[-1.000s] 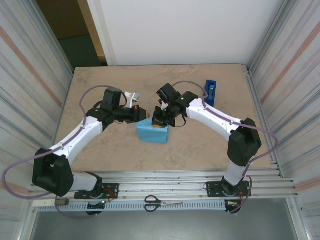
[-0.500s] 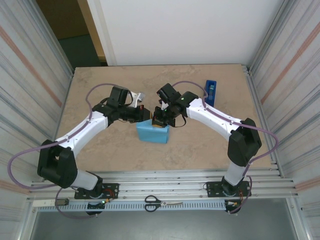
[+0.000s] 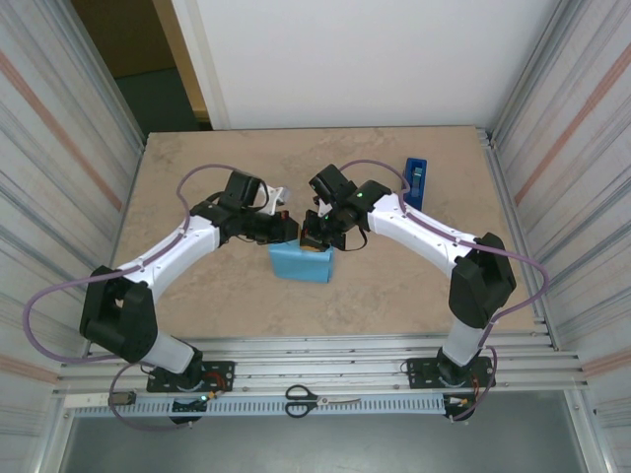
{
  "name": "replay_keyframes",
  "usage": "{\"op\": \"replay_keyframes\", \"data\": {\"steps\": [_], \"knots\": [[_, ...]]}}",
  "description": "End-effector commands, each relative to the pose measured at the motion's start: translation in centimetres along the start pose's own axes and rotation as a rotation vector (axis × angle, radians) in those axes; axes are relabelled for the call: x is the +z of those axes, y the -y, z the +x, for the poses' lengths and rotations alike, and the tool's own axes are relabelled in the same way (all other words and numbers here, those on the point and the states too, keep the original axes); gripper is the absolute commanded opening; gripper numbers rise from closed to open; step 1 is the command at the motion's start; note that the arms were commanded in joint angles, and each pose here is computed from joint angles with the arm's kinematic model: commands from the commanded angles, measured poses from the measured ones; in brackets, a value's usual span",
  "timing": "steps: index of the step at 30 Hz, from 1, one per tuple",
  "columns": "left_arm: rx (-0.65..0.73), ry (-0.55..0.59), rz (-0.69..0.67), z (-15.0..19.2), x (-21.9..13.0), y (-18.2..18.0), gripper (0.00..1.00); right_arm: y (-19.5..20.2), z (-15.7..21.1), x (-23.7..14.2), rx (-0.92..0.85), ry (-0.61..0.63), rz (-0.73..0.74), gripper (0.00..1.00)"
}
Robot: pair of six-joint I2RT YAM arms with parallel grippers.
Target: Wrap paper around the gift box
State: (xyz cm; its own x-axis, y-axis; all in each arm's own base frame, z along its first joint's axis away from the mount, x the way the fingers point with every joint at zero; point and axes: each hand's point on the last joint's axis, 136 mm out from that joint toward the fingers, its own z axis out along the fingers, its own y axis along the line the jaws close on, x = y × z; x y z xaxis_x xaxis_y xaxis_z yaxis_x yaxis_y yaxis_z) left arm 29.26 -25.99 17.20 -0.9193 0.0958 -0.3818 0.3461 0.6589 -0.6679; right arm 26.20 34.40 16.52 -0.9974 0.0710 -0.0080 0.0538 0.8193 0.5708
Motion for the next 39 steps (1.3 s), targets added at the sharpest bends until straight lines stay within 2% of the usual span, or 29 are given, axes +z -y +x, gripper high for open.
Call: {"op": "replay_keyframes", "data": {"steps": [1, 3, 5, 8, 12, 17, 24, 30, 32, 35, 37, 39], "knots": [[0.023, -0.111, -0.085, 2.9, 1.6, -1.6, 0.00, 2.7, 1.0, 2.1, 0.030, -0.043, 0.101, 0.00], [0.035, -0.133, -0.115, 3.6, 1.8, -2.1, 0.00, 2.1, 0.8, 1.9, 0.023, -0.037, 0.078, 0.00], [0.041, -0.161, -0.141, 4.4, 2.1, -2.6, 0.00, 1.0, 0.5, 1.7, 0.012, -0.025, 0.043, 0.06], [0.036, -0.187, -0.155, 5.4, 2.6, -3.2, 0.00, -0.5, -0.1, 1.2, -0.006, -0.009, -0.006, 0.08], [0.035, -0.205, -0.184, 6.2, 2.7, -4.0, 0.00, -2.1, -0.7, 0.3, -0.023, 0.020, -0.055, 0.11], [0.030, -0.211, -0.195, 6.6, 2.9, -4.4, 0.00, -3.5, -1.0, -0.9, -0.038, 0.049, -0.107, 0.20], [0.026, -0.213, -0.184, 6.7, 3.0, -4.3, 0.00, -3.8, -0.8, -1.7, -0.040, 0.059, -0.121, 0.27], [0.022, -0.208, -0.173, 6.7, 3.1, -4.2, 0.00, -1.3, -0.8, -3.3, -0.016, 0.126, -0.016, 0.36], [0.021, -0.206, -0.170, 6.7, 3.1, -4.1, 0.00, -1.1, -0.8, -3.5, -0.031, 0.144, -0.022, 0.33], [0.021, -0.202, -0.161, 6.7, 3.1, -4.0, 0.00, -2.6, -0.7, -3.4, -0.064, 0.145, -0.112, 0.13], [0.020, -0.199, -0.157, 6.6, 3.1, -3.9, 0.00, -3.7, -0.5, -3.0, -0.083, 0.129, -0.168, 0.06], [0.021, -0.197, -0.159, 6.6, 3.1, -3.9, 0.00, -3.2, -0.5, -2.3, -0.063, 0.106, -0.150, 0.00]]}}
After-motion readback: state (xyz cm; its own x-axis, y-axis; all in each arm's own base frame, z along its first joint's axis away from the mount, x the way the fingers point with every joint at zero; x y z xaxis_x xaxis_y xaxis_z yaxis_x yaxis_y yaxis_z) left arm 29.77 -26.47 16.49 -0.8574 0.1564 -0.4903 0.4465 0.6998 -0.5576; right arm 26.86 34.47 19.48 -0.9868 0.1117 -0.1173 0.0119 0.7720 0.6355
